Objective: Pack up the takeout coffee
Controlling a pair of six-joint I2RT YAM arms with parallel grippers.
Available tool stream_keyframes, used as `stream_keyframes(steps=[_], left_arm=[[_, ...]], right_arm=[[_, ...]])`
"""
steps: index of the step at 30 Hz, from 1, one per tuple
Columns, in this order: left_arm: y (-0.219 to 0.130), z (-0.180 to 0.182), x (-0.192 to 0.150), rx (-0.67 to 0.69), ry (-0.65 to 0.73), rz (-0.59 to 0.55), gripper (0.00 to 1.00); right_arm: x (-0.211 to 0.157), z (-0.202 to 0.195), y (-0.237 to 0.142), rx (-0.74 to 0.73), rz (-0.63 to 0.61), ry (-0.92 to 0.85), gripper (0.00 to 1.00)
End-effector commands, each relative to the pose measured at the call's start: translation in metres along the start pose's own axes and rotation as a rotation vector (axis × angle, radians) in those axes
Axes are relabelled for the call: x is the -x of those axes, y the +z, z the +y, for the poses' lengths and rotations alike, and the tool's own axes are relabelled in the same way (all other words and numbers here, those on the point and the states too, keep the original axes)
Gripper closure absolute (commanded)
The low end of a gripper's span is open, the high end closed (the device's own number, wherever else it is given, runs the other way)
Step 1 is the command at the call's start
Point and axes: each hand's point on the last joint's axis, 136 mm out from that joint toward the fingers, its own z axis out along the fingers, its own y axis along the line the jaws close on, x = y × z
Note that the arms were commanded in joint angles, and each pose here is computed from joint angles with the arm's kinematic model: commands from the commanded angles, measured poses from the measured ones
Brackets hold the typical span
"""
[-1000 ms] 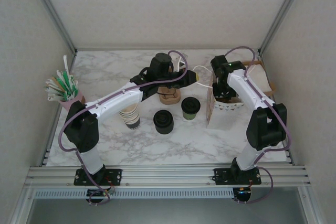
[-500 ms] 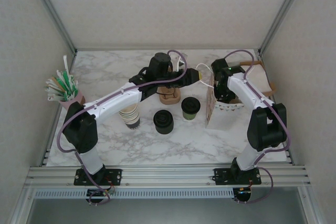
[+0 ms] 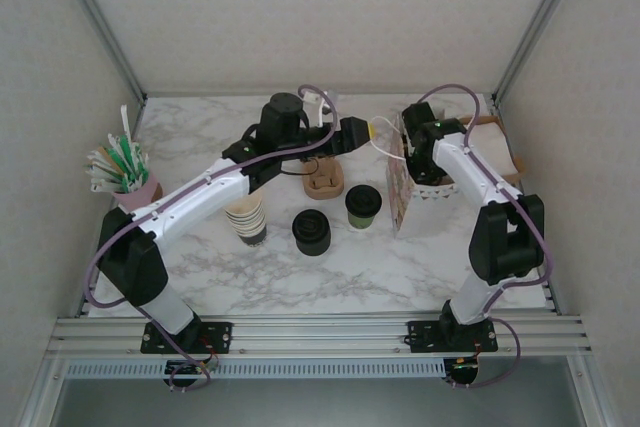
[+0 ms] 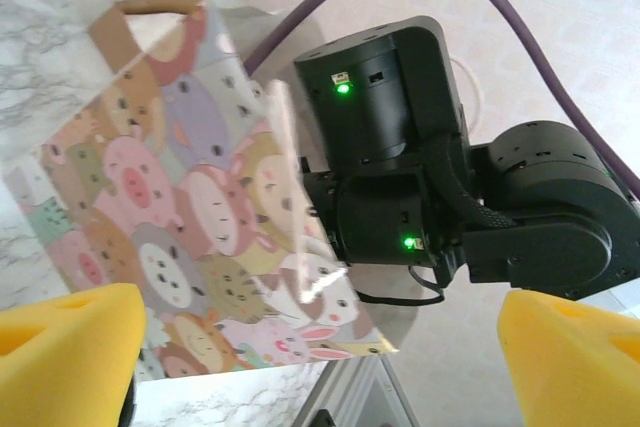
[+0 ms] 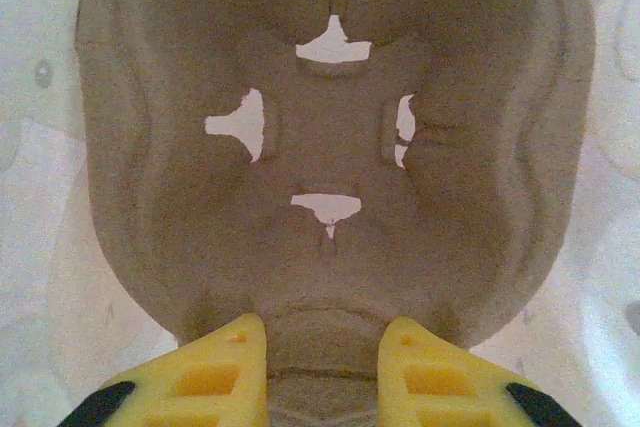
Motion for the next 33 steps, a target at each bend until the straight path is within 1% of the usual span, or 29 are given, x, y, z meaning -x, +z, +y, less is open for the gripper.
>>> stream_keyframes(steps=[1, 5, 9, 12, 16, 21, 23, 33], left_arm=[[-0.01, 0.001, 0.005, 0.018, 0.012, -0.03, 0.07], [-0.01, 0.002, 0.007, 0.02, 0.009, -0.036, 0.06], [-0.008, 0.003, 0.007, 0.021, 0.007, -0.035, 0.05], [-0.009, 0.004, 0.008, 0.023, 0.006, -0.037, 0.05], [-0.009, 0.006, 0.009, 0.027, 0.005, -0.038, 0.04], [-0.008, 0.008, 0.011, 0.035, 0.004, -0.037, 0.03], [-0.007, 0.009, 0.011, 0.036, 0.003, -0.035, 0.03], [-0.009, 0.011, 0.014, 0.039, 0.002, -0.045, 0.03]], right_arm=[[-0.006, 0.001, 0.019, 0.006, 0.04, -0.002, 0.84], [-0.009, 0.001, 0.026, 0.013, 0.051, 0.016, 0.79], [-0.009, -0.001, 0.029, 0.007, 0.059, 0.025, 0.71], [-0.009, -0.001, 0.027, 0.012, 0.057, 0.033, 0.67], [-0.009, 0.0, 0.027, 0.014, 0.057, 0.038, 0.6], [-0.011, 0.0, 0.032, 0.008, 0.076, 0.04, 0.57], [-0.01, 0.0, 0.031, 0.009, 0.075, 0.046, 0.52], [0.002, -0.003, 0.017, 0.004, 0.038, 0.058, 0.51]])
